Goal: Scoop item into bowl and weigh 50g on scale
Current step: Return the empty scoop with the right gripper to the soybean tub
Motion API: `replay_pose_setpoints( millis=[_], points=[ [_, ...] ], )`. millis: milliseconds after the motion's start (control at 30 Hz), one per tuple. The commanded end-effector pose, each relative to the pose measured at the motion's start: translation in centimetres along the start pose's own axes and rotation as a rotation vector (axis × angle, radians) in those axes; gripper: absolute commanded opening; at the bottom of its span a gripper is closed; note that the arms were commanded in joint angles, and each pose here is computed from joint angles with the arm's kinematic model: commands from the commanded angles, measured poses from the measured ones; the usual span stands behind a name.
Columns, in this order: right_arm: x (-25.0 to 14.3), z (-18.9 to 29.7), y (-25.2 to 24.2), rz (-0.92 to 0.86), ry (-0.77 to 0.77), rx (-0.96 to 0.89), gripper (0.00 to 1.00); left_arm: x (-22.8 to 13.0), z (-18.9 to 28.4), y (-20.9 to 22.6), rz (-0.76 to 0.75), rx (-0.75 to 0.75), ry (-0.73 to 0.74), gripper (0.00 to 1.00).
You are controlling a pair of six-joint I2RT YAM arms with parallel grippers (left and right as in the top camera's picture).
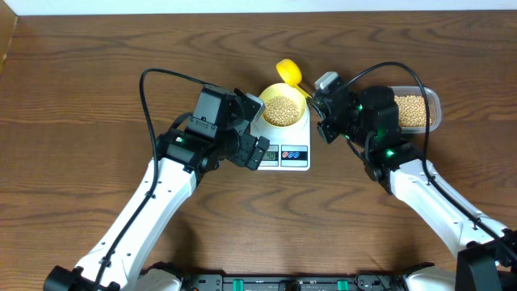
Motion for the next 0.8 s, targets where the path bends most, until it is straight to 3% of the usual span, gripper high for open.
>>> replay_pose_setpoints(
  millis=[0, 233, 433, 600, 767],
  points=[
    [2.5, 1.6, -1.1, -0.194, -0.082, -0.037, 0.01, -0.2, -0.2, 0.2, -0.006, 0.008, 0.011, 0.94],
    [2.8, 6.7, -6.8, -0.224, -0.093, -0.311, 0.01, -0.2, -0.2, 0.2, -0.006, 0.008, 0.011, 0.94],
    [-2.0, 11.1, -10.6, -0.343, 0.101, -0.520, 0.01, -0.2, -0.2, 0.2, -0.006, 0.008, 0.011, 0.94],
    [-6.8, 12.9, -10.5, -0.463, 0.310, -0.532, 0.01, -0.2, -0.2, 0.2, -0.006, 0.008, 0.011, 0.94],
    [-8.6, 13.3, -10.1, -0.508, 0.394, -0.531, 0.01, -0.2, -0.2, 0.2, -0.006, 0.008, 0.011, 0.94]
  ],
)
Point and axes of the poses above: each gripper's point midway between its finger pads, its own z axis back along the fingers, its own y axis along the line the jaws close on, x = y × z, the point moved 6 cm from there along z, back along the fingers, and after that the axes turned 15 degrees about z, right-handed, at the moved point
